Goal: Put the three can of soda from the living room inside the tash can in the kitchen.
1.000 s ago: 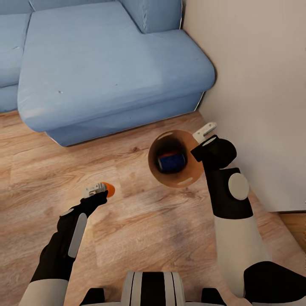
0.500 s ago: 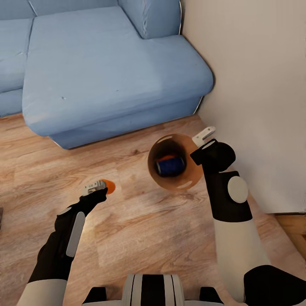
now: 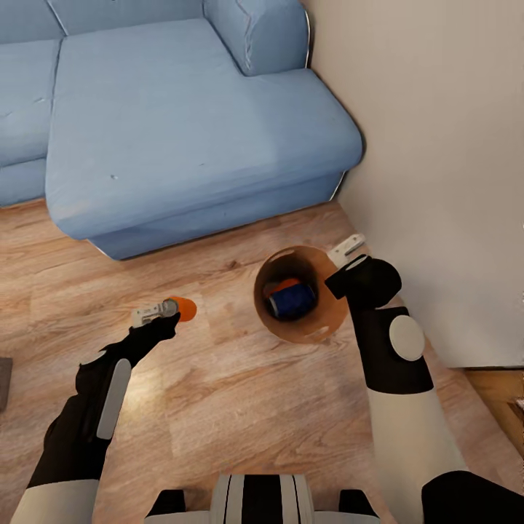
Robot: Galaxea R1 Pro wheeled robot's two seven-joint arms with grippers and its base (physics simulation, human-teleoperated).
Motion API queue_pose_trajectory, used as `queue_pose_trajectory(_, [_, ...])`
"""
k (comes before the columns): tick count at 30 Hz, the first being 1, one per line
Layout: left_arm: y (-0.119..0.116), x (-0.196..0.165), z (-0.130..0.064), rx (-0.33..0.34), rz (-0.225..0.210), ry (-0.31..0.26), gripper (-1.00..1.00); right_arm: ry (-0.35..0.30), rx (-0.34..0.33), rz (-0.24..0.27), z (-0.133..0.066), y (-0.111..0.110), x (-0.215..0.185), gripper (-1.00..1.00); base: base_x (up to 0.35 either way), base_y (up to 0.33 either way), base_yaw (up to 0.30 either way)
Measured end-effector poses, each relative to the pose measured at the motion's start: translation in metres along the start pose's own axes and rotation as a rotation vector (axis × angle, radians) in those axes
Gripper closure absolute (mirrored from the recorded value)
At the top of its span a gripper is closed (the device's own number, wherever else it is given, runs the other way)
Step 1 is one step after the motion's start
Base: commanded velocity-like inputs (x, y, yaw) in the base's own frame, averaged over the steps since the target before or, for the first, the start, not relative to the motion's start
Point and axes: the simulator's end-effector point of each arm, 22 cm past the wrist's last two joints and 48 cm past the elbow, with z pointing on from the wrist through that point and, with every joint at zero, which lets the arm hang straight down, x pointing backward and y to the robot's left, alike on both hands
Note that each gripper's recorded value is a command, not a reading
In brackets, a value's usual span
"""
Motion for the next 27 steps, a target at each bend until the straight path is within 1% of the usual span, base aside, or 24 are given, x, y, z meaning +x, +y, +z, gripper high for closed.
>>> queue_pose_trajectory(3, [0.0,-0.008,-0.006,0.013,0.016,0.0,1.0,0.026,-0.013,-0.006,0.0,0.005,0.011,1.0,0.0,0.0,0.0])
queue_pose_trajectory(4, [0.001,-0.01,-0.008,0.013,0.021,0.0,1.0,0.027,-0.021,-0.001,-0.002,0.007,0.012,1.0,0.0,0.0,0.0])
queue_pose_trajectory(5, [0.004,-0.014,-0.01,0.012,0.031,0.0,1.0,0.041,-0.026,-0.004,-0.001,0.01,0.018,1.0,0.0,0.0,0.0])
queue_pose_trajectory(6, [0.006,-0.015,-0.013,0.014,0.037,0.002,1.0,0.05,-0.033,0.004,-0.001,0.01,0.023,1.0,0.0,0.0,0.0])
queue_pose_trajectory(8, [0.001,-0.013,-0.02,0.049,0.043,0.012,1.0,0.07,-0.034,0.025,-0.001,0.006,0.033,1.0,0.0,0.0,0.0])
queue_pose_trajectory(10, [-0.006,-0.012,-0.026,0.08,0.044,0.026,1.0,0.082,-0.023,0.026,-0.003,0.0,0.036,1.0,0.0,0.0,0.0])
queue_pose_trajectory(12, [-0.013,-0.01,-0.03,0.114,0.045,0.038,1.0,0.086,-0.029,0.033,-0.002,0.001,0.039,1.0,0.0,0.0,0.0])
queue_pose_trajectory(13, [-0.021,-0.008,-0.032,0.148,0.042,0.046,1.0,0.089,-0.035,0.038,-0.002,0.003,0.041,1.0,0.0,0.0,0.0])
queue_pose_trajectory(15, [-0.029,-0.005,-0.036,0.187,0.041,0.058,1.0,0.093,-0.039,0.041,-0.001,0.004,0.043,1.0,0.0,0.0,0.0])
queue_pose_trajectory(16, [-0.039,-0.003,-0.04,0.234,0.033,0.074,1.0,0.097,-0.038,0.039,-0.001,0.005,0.045,1.0,0.0,0.0,0.0])
queue_pose_trajectory(17, [-0.046,-0.003,-0.047,0.291,0.012,0.089,1.0,0.1,-0.037,0.037,0.0,0.005,0.047,1.0,0.0,0.0,0.0])
queue_pose_trajectory(18, [-0.045,-0.004,-0.05,0.303,0.006,0.091,1.0,0.101,-0.036,0.036,0.0,0.005,0.048,1.0,0.0,0.0,0.0])
queue_pose_trajectory(19, [-0.045,-0.006,-0.055,0.331,-0.017,0.094,1.0,0.103,-0.037,0.037,0.0,0.006,0.049,1.0,0.0,0.0,0.0])
queue_pose_trajectory(20, [-0.045,-0.007,-0.057,0.346,-0.028,0.097,1.0,0.103,-0.039,0.037,0.0,0.006,0.049,1.0,0.0,0.0,0.0])
queue_pose_trajectory(21, [-0.048,-0.008,-0.062,0.377,-0.047,0.103,1.0,0.105,-0.04,0.037,0.001,0.007,0.049,1.0,0.0,0.0,0.0])
queue_pose_trajectory(23, [-0.051,-0.008,-0.066,0.408,-0.06,0.108,1.0,0.108,-0.042,0.036,0.001,0.008,0.051,1.0,0.0,0.0,0.0])
queue_pose_trajectory(24, [-0.055,-0.009,-0.069,0.437,-0.07,0.11,1.0,0.112,-0.043,0.033,0.002,0.009,0.053,1.0,0.0,0.0,0.0])
queue_pose_trajectory(27, [-0.064,-0.009,-0.076,0.491,-0.088,0.121,1.0,0.127,-0.054,0.027,0.004,0.016,0.06,1.0,0.0,0.0,0.0])
